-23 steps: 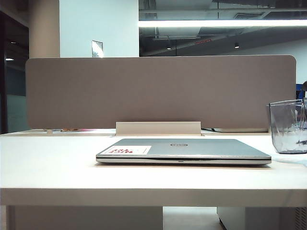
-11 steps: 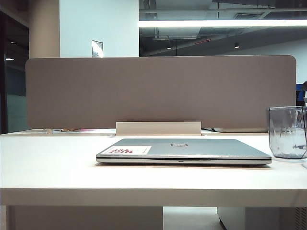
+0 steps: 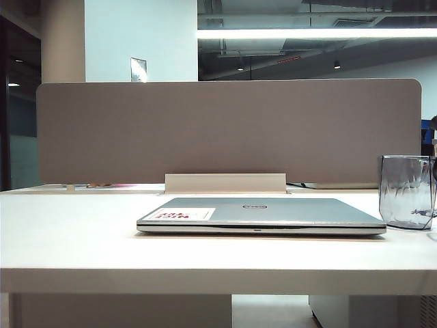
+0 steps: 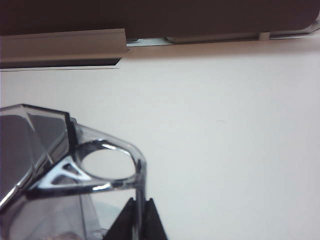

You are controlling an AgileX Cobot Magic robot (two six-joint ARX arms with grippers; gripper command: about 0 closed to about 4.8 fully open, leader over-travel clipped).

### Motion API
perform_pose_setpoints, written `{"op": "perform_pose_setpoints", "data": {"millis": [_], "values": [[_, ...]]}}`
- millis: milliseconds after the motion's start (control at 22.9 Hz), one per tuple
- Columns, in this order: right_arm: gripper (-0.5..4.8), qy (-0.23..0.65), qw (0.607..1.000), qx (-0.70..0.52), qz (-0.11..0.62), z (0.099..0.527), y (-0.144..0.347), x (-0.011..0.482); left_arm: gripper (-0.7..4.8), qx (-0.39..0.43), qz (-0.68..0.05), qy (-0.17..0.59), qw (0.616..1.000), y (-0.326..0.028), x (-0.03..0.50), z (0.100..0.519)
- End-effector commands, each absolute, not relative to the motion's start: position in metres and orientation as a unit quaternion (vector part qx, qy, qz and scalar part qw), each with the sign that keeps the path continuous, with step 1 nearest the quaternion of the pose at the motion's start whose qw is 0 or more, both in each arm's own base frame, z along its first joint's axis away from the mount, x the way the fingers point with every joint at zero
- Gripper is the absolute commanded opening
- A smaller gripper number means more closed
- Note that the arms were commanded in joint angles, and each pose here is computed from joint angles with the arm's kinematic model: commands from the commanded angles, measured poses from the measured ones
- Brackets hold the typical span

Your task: Pick up the water cup and place it on the right side of the laptop.

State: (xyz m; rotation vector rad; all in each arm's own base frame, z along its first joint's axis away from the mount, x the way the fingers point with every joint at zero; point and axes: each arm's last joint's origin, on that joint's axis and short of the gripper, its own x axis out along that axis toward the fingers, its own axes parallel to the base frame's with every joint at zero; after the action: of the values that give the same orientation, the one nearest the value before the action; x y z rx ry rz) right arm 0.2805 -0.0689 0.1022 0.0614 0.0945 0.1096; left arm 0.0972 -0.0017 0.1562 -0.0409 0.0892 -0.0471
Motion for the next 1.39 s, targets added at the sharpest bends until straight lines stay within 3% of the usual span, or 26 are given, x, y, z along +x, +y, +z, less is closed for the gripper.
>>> {"op": "perform_pose_setpoints", "data": {"millis": [44,436,1395], "values": [[0.0,0.039,0.998,0.026,0.052,0.1035,-0.069,0.2806,-0.04,-0.022,-0.026,0.04,0.999,-0.0019,0.0971,0.158],[0.54,0.04,0.997,0.027,0.053,0.1035,-0.0687,0.2801,-0.04,-0.022,-0.026,0.04,0.999,-0.0019,0.0971,0.1579],[0.86,0.032,0.997,0.04,0.063,0.1121,-0.0641,0.2707,-0.04,-0.022,-0.026,0.04,0.999,-0.0019,0.0971,0.158]]}}
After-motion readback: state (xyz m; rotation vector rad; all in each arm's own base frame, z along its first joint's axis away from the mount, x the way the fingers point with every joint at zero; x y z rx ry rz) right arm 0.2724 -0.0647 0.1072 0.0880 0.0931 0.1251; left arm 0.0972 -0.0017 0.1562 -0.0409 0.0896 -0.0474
